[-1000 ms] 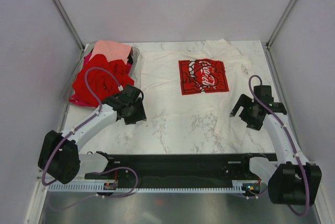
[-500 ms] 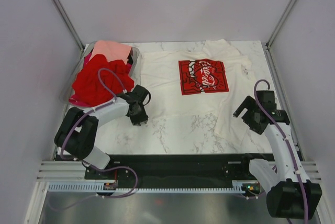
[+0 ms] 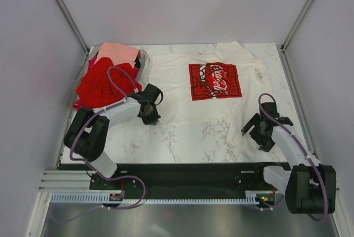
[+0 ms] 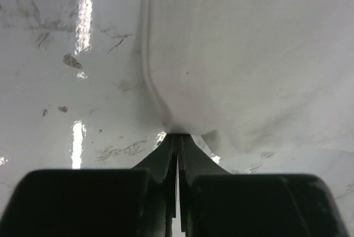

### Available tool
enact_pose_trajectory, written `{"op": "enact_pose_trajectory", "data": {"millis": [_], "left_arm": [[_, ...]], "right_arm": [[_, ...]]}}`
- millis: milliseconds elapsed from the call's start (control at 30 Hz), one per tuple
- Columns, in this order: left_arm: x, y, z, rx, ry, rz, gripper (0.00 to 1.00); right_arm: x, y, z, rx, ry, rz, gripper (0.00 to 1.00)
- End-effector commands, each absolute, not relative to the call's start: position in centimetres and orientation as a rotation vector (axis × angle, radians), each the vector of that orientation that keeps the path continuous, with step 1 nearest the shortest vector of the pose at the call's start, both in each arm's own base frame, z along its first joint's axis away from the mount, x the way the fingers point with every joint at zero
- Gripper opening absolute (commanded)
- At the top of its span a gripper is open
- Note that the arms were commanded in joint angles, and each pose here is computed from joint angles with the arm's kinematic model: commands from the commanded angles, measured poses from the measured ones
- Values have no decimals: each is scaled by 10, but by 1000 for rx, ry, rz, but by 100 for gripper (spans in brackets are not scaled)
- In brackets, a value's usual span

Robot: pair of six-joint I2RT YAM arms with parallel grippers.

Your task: Fold and stack the t-shirts

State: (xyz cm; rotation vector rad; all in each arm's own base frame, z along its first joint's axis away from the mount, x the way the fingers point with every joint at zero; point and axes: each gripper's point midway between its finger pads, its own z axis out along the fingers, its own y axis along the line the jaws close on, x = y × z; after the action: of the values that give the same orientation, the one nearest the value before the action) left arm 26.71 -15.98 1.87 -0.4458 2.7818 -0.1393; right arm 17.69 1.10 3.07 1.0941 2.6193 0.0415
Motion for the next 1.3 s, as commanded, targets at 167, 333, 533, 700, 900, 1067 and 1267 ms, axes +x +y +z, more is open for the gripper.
{"op": "enact_pose_trajectory", "data": {"millis": [167,333,533,700,900,1067,1267], "left_arm": [[302,-172,38,-443,2672,-239,2],[302,-171,41,-454,2668,-258,2],[299,-173,54,-467,2648,-298,2],[289,-168,66,-483,2633,-318,2],[265,-147,88,-512,2596,-290,2],[249,-132,111,-492,2566,-272,2],[233,-124,111,-492,2569,-292,4]], "right_arm": [[179,16,4,1109,2609,15,77],[184,13,23,1105,2562,15,59],[186,14,30,1079,2539,39,8],[187,12,48,1076,2498,49,0],[186,6,85,1101,2420,61,0],[179,-7,105,1136,2365,45,0],[176,-23,139,1136,2262,23,0]]}}
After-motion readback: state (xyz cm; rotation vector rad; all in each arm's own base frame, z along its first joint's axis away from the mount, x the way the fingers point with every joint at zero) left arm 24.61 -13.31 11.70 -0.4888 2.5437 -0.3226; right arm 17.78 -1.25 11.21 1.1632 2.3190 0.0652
